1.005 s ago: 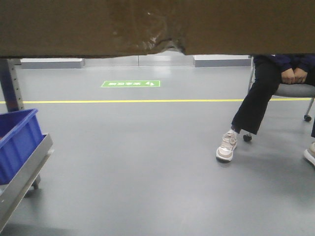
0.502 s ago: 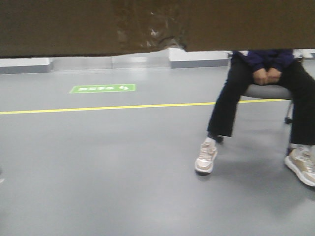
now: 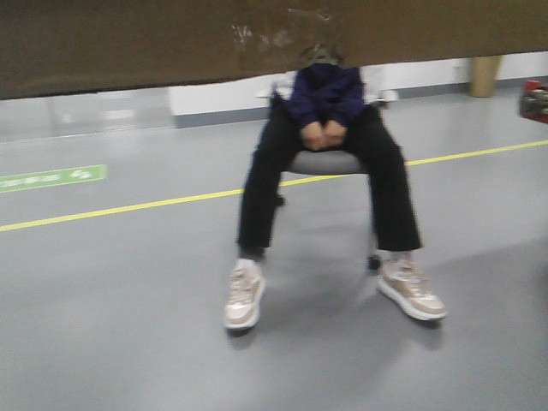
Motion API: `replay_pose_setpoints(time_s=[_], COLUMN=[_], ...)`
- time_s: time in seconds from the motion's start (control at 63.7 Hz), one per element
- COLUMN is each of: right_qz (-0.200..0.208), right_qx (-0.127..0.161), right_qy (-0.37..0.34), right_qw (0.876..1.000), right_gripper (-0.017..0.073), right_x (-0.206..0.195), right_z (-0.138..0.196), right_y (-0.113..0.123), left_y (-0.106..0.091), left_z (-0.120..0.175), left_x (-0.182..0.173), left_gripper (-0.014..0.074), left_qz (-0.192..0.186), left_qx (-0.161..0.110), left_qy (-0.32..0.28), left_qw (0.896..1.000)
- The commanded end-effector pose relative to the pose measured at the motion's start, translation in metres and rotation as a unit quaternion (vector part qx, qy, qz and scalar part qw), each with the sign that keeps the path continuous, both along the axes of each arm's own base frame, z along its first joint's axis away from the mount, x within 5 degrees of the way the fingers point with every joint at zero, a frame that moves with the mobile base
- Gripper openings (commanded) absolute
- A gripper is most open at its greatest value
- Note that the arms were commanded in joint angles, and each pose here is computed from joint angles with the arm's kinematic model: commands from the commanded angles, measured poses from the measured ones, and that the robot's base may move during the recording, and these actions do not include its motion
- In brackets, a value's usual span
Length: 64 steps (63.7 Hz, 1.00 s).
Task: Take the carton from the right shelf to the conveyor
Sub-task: 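Carry the carton in both grippers while the base turns toward the conveyor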
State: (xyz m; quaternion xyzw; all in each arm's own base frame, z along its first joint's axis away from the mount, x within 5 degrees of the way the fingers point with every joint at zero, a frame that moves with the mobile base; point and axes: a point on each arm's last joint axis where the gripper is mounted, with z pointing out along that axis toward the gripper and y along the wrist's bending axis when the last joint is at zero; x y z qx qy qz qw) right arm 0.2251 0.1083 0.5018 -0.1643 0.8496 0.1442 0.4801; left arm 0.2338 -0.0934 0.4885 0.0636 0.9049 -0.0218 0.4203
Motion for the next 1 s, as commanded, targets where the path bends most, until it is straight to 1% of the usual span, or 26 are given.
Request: replay_pose_setpoints(time_s=[0.0, 0.345, 0.534, 0.785, 0.879, 0.989], right_qz=[0.002, 0.002, 0.002, 0.002, 0.002, 0.002], right_qx=[0.023, 0.024, 0.024, 0.024, 0.024, 0.024], right_qy=[-0.049, -0.051, -0.051, -0.051, -0.051, -0.052], right_qw=[0.999, 0.998, 0.998, 0.998, 0.998, 0.998], right_gripper=[-0.0067, -0.0067, -0.0067, -0.0067, -0.0067, -0.0067], right_x=[-0.001, -0.001, -0.001, -0.001, -0.001, -0.001], right_z=[0.012, 0.012, 0.012, 0.012, 0.012, 0.012], right_y=[0.000, 0.000, 0.000, 0.000, 0.000, 0.000], left_y=[-0.005, -0.005, -0.002, 0.006, 0.009, 0.012], left_z=[0.006, 0.006, 0.007, 0.009, 0.010, 0.011], left_x=[-0.005, -0.005, -0.003, -0.001, 0.000, 0.001], left_gripper=[-0.0017, -0.0017, -0.0017, -0.0017, -0.0017, -0.0017], left_qz=[-0.025, -0.024, -0.014, 0.009, 0.020, 0.030], left_qx=[-0.023, -0.021, -0.006, 0.032, 0.051, 0.065], left_qy=[-0.012, -0.013, -0.021, -0.040, -0.049, -0.057], left_qw=[0.999, 0.999, 1.000, 0.999, 0.997, 0.996])
